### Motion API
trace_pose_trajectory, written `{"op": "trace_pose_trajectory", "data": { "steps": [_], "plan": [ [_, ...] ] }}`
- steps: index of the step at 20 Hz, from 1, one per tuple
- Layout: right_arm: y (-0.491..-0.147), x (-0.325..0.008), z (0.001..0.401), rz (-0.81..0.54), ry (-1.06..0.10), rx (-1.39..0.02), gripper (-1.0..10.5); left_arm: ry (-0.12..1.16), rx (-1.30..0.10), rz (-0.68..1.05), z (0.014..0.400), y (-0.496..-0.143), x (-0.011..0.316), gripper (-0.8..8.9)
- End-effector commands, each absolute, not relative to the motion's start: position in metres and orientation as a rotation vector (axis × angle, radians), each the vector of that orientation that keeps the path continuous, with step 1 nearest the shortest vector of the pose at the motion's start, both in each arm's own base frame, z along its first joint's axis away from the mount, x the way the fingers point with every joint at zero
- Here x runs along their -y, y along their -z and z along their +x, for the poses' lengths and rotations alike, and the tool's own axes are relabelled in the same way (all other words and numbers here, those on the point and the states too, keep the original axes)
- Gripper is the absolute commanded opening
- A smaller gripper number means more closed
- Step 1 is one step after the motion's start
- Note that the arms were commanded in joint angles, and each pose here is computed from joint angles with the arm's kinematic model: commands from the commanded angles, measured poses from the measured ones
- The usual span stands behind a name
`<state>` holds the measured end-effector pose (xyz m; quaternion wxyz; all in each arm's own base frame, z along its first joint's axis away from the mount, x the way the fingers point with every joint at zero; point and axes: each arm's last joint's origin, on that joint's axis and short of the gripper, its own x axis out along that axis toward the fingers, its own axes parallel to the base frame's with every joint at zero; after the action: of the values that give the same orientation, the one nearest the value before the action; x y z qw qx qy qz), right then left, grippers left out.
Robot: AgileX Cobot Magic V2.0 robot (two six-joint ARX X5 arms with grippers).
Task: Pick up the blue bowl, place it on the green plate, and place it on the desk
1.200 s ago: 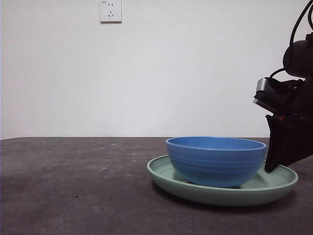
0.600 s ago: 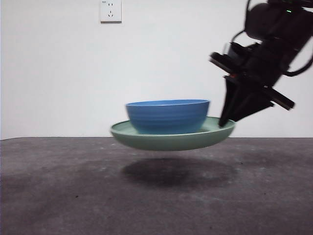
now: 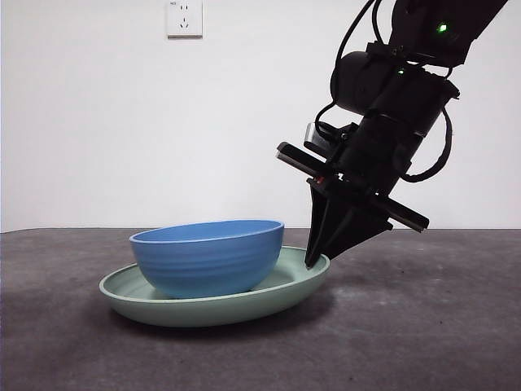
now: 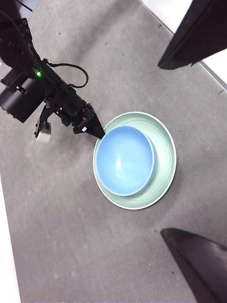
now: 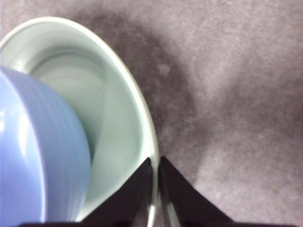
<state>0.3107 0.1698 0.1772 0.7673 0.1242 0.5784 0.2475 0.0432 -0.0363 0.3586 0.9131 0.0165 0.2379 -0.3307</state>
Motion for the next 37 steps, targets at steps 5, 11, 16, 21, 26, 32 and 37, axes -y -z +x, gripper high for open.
{"op": "trace_pose_trajectory", "data": {
  "steps": [5,11,16,21,26,32,37],
  "plan": [
    [-0.177,-0.175,0.316,0.283,-0.55,-1.245,0.1,0.684,-0.471,0.027,0.043,-0.363,0.036,6.26],
    [-0.182,-0.176,0.32,0.278,-0.562,-1.198,3.1,0.684,-0.468,0.026,0.043,-0.363,0.036,6.26],
    [-0.227,-0.168,0.328,0.219,-0.486,-1.112,3.4,0.684,-0.47,0.026,0.043,-0.363,0.036,6.26],
    [-0.305,-0.151,0.303,0.084,-0.411,-1.001,5.3,0.684,-0.474,0.027,0.043,-0.362,0.036,6.26],
    [-0.364,-0.121,0.227,-0.02,-0.47,-0.98,6.0,0.683,-0.475,0.027,0.043,-0.362,0.036,6.26],
    [-0.401,-0.082,0.134,-0.072,-0.488,-0.95,6.0,0.684,-0.474,0.027,0.043,-0.362,0.036,6.26],
    [-0.414,-0.051,0.078,-0.045,-0.513,-0.88,6.0,0.683,-0.476,0.027,0.043,-0.362,0.036,6.26]
  ]
}}
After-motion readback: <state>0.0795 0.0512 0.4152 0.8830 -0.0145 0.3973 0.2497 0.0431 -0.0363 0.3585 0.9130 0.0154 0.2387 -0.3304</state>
